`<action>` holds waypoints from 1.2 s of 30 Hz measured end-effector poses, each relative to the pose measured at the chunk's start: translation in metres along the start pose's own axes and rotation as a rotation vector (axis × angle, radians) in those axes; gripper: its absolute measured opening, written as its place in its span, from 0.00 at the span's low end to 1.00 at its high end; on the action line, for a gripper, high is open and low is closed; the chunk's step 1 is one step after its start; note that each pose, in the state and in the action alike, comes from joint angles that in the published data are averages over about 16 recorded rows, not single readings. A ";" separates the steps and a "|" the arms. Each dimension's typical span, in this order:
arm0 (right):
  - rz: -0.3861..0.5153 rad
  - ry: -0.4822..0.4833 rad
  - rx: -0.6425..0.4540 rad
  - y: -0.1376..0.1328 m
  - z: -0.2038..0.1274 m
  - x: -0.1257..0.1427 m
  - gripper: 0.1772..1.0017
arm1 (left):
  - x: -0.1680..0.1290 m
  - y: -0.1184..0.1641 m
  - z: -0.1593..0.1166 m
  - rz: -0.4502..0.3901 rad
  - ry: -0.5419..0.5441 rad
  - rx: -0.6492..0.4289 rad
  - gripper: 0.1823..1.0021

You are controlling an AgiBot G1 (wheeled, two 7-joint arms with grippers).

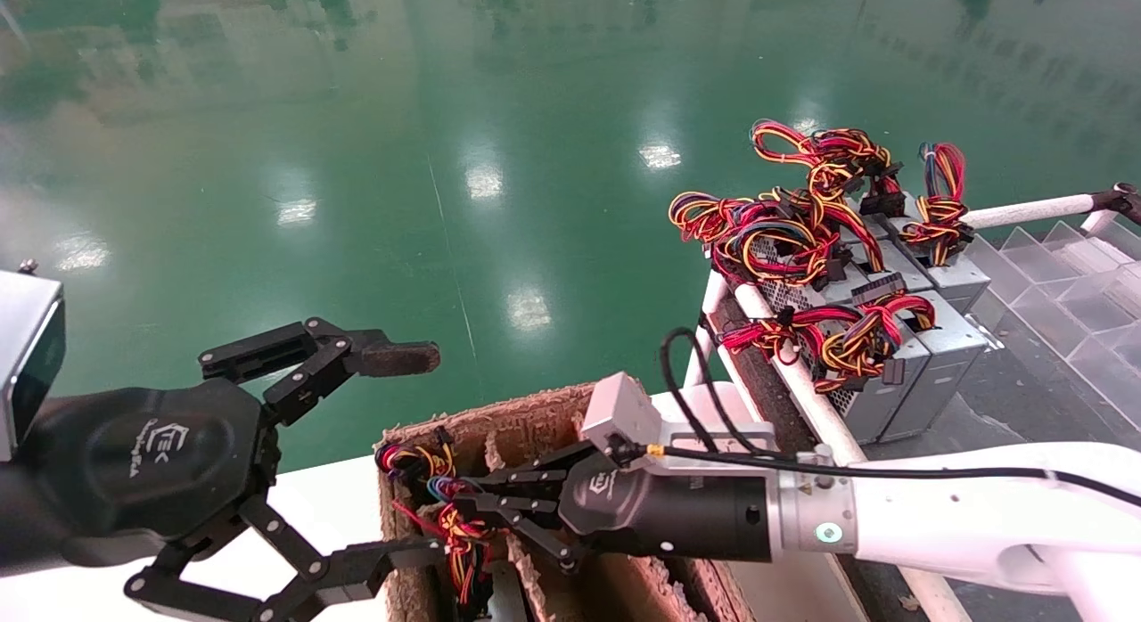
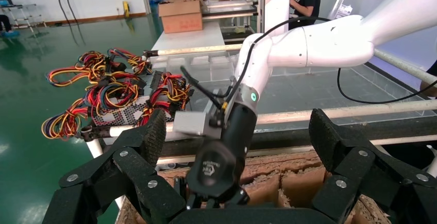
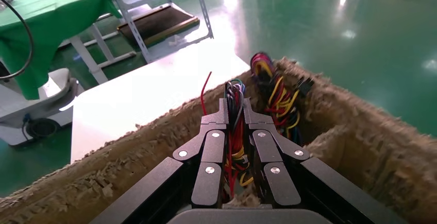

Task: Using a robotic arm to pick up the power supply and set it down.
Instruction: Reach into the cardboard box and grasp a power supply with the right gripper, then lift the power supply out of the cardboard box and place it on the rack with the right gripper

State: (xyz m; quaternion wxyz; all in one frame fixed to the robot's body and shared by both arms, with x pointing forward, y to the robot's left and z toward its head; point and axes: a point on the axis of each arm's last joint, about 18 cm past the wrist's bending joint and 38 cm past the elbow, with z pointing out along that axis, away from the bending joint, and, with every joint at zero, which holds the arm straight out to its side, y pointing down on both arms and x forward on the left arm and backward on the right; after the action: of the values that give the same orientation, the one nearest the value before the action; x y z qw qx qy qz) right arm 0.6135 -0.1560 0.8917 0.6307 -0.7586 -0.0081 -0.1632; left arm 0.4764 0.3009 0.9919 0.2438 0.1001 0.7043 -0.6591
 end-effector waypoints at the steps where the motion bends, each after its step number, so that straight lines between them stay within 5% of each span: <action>1: -0.004 -0.001 0.011 -0.003 -0.003 0.000 0.09 | 0.000 0.000 0.000 0.000 0.000 0.000 1.00; 36: -0.111 0.073 0.399 -0.116 -0.133 -0.012 0.07 | 0.000 0.000 0.000 0.000 0.000 0.000 1.00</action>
State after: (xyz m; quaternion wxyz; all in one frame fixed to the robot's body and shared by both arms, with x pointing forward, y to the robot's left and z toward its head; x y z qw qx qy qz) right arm 0.5458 -0.2576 1.0195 0.7585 -0.6105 -0.0590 -0.2202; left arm 0.4764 0.3009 0.9919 0.2438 0.1001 0.7043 -0.6591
